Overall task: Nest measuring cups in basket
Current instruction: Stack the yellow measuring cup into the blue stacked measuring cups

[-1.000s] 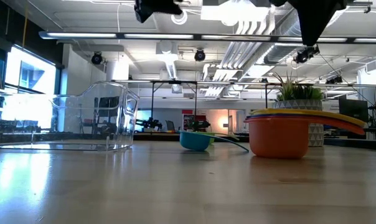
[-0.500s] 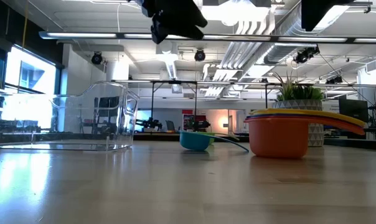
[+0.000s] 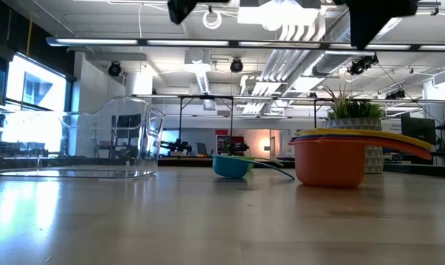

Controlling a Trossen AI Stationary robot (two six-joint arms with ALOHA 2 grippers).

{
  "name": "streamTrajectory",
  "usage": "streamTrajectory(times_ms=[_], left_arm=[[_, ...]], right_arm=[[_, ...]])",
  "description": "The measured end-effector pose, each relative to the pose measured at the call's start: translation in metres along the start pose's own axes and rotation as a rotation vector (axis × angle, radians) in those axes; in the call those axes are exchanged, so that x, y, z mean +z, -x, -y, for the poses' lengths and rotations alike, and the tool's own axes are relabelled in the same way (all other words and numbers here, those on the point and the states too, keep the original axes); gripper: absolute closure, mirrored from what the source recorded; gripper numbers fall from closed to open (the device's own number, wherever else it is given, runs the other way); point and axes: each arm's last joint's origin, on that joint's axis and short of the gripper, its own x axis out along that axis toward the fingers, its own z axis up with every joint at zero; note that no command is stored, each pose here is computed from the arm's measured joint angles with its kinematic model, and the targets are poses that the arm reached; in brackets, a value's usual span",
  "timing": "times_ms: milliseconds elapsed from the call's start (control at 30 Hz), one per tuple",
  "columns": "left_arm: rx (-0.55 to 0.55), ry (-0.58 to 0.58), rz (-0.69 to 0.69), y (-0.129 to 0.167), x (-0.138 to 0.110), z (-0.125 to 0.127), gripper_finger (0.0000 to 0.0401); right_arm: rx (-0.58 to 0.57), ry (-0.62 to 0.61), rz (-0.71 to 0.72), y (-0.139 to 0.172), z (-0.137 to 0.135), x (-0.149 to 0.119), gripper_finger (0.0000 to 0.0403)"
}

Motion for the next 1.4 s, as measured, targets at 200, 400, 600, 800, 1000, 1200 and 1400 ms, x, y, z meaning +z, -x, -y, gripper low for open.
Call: streamTrajectory(times_ms=[200, 400, 600, 800, 1000, 1200, 1400], left_arm=[[-0.033, -0.008, 0.076, 0.033, 0.013, 0.003, 0.027], [0.008, -0.038, 0.102, 0.057, 0.017, 0.0, 0.027], [0.059, -0.057, 0.088, 0.066, 0.015, -0.004, 0.027], [0.086, -0.067, 0.039, 0.066, 0.01, -0.006, 0.027], [0.094, -0.07, 0.023, 0.066, 0.008, -0.006, 0.027], [0.117, -0.073, 0.015, 0.066, 0.007, -0.007, 0.027], [0.124, -0.077, -0.008, 0.066, 0.005, -0.008, 0.027]], right_arm=[[-0.008, -0.028, -0.032, -0.049, -0.004, -0.014, 0.033], [0.061, -0.049, -0.049, -0.091, -0.007, -0.027, 0.033], [0.088, -0.057, -0.042, -0.12, -0.004, -0.038, 0.033], [0.156, -0.093, -0.036, -0.143, -0.001, -0.048, 0.033], [0.206, -0.152, -0.06, -0.158, 0.001, -0.056, 0.033], [0.256, -0.165, -0.103, -0.171, -0.011, -0.061, 0.033], [0.292, -0.187, -0.125, -0.176, -0.027, -0.062, 0.033]])
